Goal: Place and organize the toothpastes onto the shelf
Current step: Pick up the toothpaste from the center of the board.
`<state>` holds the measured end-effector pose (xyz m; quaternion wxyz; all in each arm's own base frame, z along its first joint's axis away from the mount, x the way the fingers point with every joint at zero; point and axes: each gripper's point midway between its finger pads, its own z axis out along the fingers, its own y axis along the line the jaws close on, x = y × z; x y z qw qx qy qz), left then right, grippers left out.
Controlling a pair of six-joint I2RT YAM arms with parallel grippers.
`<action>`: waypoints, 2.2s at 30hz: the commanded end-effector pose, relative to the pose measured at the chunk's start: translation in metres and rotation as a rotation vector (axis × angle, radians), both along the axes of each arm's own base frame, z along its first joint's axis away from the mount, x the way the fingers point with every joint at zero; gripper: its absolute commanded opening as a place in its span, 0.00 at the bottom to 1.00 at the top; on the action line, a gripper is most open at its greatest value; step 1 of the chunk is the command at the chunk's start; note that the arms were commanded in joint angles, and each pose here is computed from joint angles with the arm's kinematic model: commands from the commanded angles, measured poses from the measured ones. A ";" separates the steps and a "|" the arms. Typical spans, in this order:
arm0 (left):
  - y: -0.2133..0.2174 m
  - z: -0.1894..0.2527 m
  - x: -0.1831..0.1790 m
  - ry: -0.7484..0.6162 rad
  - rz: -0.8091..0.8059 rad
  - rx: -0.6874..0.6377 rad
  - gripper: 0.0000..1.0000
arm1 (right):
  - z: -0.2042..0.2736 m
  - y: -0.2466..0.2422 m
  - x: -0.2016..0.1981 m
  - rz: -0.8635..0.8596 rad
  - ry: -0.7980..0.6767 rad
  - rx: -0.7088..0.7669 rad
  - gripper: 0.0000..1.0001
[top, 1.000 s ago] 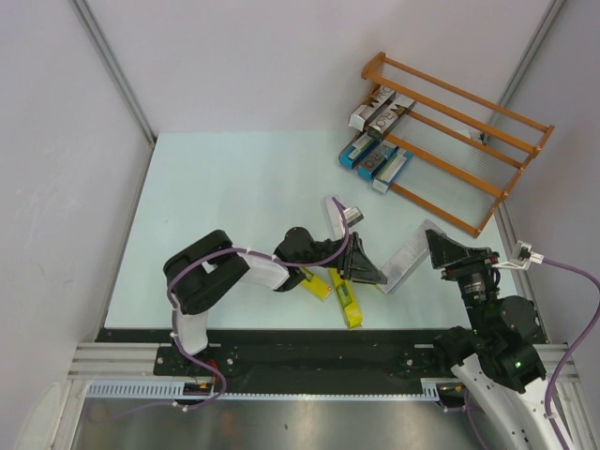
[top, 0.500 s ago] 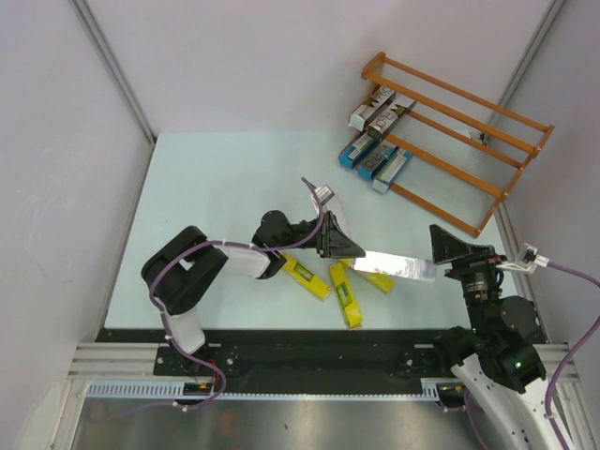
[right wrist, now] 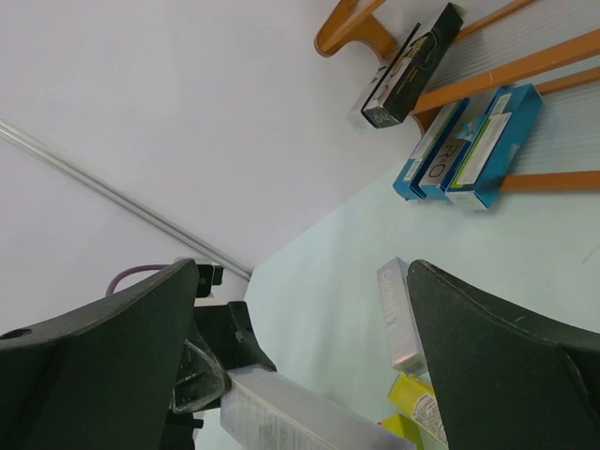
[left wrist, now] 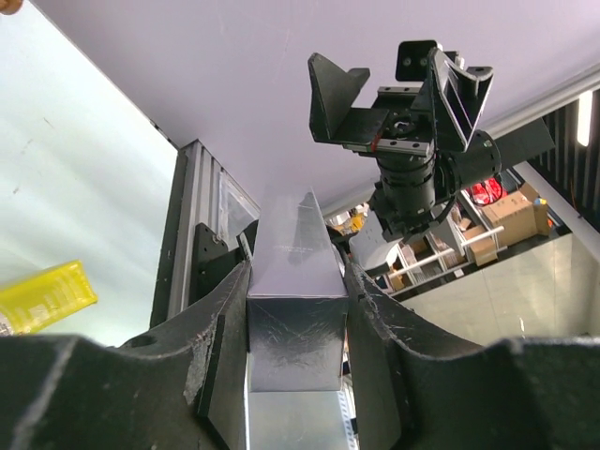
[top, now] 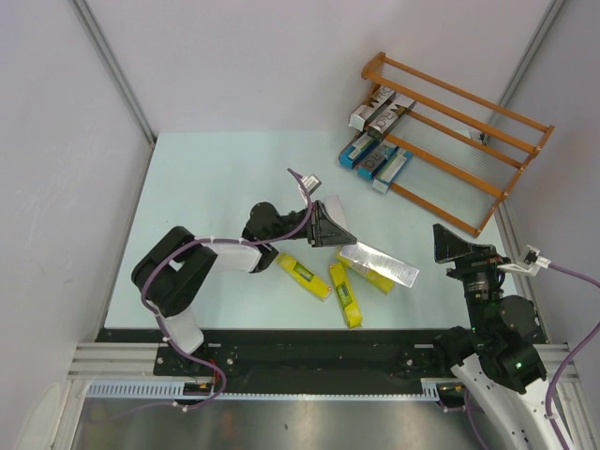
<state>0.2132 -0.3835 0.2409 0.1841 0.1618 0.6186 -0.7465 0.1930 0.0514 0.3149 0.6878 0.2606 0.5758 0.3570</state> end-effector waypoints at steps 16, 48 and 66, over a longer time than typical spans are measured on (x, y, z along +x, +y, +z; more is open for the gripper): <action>0.030 0.115 0.030 -0.207 0.132 -0.175 0.00 | 0.030 0.046 0.005 0.209 -0.075 -0.045 1.00; 0.040 0.152 0.023 -0.292 0.116 -0.195 0.24 | 0.063 0.106 -0.014 0.541 -0.283 -0.106 0.30; 0.039 0.101 0.014 -0.335 0.059 -0.026 0.63 | 0.069 0.095 -0.020 0.499 -0.309 -0.100 0.22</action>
